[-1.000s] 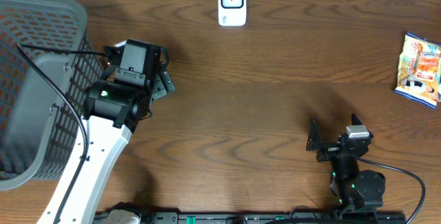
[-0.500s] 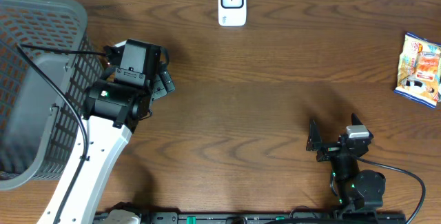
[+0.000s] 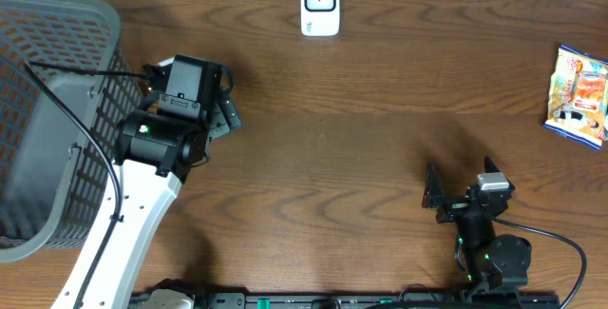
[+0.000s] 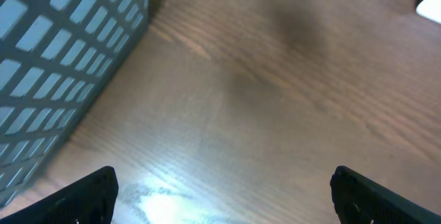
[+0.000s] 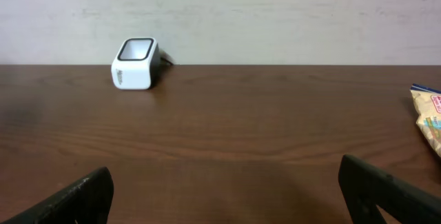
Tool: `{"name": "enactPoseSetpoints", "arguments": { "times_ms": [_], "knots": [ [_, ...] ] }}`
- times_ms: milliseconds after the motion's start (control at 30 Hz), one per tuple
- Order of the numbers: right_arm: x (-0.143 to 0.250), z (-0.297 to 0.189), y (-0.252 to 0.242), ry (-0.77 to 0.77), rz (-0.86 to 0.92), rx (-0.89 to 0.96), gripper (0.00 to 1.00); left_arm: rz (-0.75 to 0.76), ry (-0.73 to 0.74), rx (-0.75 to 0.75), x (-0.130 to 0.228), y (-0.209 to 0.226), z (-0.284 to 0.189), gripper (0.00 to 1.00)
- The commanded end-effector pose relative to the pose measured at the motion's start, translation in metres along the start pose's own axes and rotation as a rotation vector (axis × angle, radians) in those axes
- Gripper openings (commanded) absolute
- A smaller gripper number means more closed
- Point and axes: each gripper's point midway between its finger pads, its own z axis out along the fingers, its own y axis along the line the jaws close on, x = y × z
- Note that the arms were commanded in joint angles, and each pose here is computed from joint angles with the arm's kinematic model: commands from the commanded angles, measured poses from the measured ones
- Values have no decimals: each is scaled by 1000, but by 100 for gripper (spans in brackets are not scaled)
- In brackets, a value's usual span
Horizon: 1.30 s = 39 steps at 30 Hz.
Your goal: Scan the item barcode
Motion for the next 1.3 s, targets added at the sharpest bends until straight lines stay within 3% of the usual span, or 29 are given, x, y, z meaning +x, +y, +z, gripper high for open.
{"name": "enactPoseSetpoints", "arguments": {
  "times_ms": [0, 400, 567, 800, 1267],
  "knots": [
    [-1, -1, -2, -5, 11, 7, 99, 14, 16, -16, 3, 3, 1, 98],
    [-1, -1, -2, -5, 11, 8, 99, 26, 64, -15, 14, 5, 2, 98],
    [-1, -1, -2, -5, 11, 7, 99, 147, 87, 91, 21, -12, 4, 98],
    [-1, -1, -2, -5, 11, 7, 99, 335, -34, 336, 26, -47, 10, 98],
    [-1, -1, -2, -5, 11, 7, 99, 363, -258, 477, 68, -32, 25, 98]
  ]
}}
